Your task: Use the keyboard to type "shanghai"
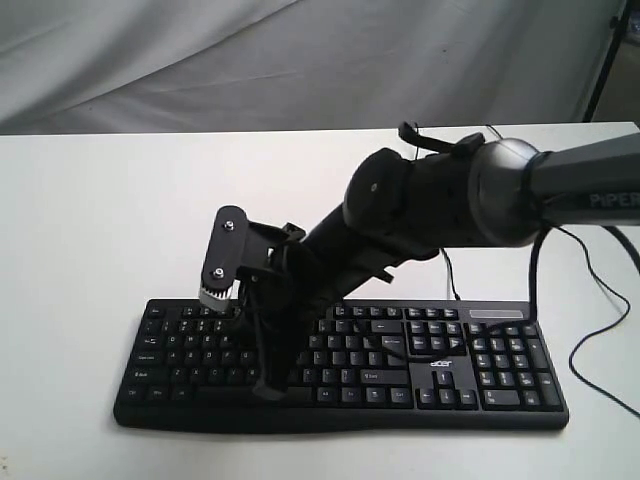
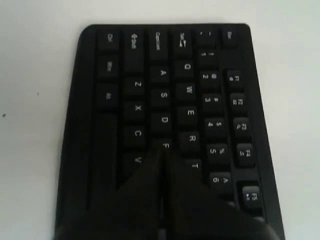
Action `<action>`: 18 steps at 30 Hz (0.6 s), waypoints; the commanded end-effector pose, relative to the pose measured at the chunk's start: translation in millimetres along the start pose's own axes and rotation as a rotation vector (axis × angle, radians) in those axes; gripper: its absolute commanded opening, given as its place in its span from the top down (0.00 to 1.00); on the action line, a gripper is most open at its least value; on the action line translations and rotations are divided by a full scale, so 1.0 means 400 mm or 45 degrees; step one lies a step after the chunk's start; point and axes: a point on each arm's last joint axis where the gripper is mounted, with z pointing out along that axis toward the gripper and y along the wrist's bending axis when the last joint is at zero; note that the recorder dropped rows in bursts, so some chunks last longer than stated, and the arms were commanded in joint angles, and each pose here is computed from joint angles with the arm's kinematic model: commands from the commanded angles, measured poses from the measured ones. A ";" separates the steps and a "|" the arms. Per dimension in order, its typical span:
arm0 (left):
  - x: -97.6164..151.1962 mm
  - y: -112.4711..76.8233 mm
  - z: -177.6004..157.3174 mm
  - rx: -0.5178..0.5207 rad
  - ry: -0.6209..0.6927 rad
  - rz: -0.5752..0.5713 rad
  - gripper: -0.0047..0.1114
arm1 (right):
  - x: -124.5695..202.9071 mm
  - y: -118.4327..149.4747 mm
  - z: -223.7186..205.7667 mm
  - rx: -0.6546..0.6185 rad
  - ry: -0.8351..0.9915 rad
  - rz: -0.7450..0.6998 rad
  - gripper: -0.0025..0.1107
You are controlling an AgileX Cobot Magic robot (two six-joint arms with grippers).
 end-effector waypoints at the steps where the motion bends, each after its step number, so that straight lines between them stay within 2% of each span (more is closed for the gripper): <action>1: 0.004 -0.001 0.001 0.006 0.006 -0.004 0.95 | 0.026 -0.002 -0.007 0.002 0.021 0.021 0.98; 18: 0.004 -0.001 0.001 0.006 0.006 -0.004 0.95 | 0.041 0.008 0.000 -0.007 0.033 0.052 0.98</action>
